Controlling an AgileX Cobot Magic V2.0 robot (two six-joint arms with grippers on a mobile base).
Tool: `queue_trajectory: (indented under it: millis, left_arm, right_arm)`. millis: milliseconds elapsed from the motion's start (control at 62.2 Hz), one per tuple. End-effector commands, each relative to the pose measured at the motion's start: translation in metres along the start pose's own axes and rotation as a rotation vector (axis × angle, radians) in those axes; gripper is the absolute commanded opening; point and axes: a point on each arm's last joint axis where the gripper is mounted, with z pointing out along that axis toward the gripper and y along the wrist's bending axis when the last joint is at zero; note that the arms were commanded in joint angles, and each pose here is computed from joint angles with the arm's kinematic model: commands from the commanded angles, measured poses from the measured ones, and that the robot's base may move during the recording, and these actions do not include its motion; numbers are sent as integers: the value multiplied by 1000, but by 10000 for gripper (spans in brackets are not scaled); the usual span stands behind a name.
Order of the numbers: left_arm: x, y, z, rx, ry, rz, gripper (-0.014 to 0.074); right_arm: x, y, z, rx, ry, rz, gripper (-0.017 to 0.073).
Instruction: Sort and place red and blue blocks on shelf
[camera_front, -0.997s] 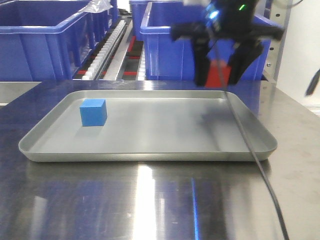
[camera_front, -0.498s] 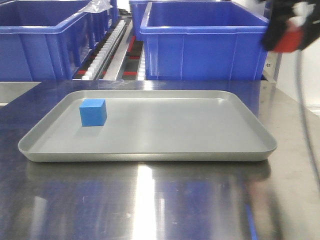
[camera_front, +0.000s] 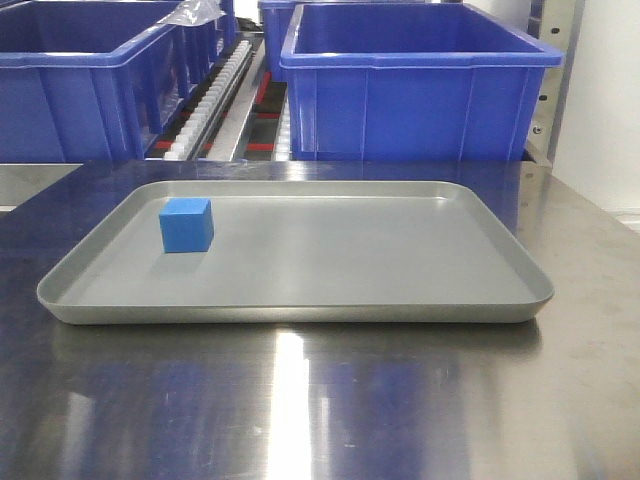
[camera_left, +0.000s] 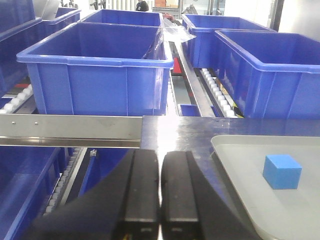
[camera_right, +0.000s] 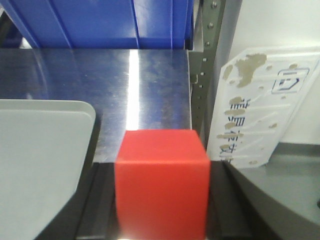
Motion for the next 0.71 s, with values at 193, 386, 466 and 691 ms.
queue_trajectory:
  millis: [193,386,466,691]
  left_arm:
    - [6,0,0,2,-61,-3,124]
    - [6,0,0,2,-61,-3,124]
    - [6,0,0,2,-61,-3,123]
    - [6,0,0,2,-61,-3,123]
  right_arm:
    - [17,-2,-56,-13,-290,74,63]
    - [36,-4,-86,21,-396,-111,63]
    - [40,-4,-96,36,-441,-169,63]
    - [42,-4,-111,15,-503,-96,63]
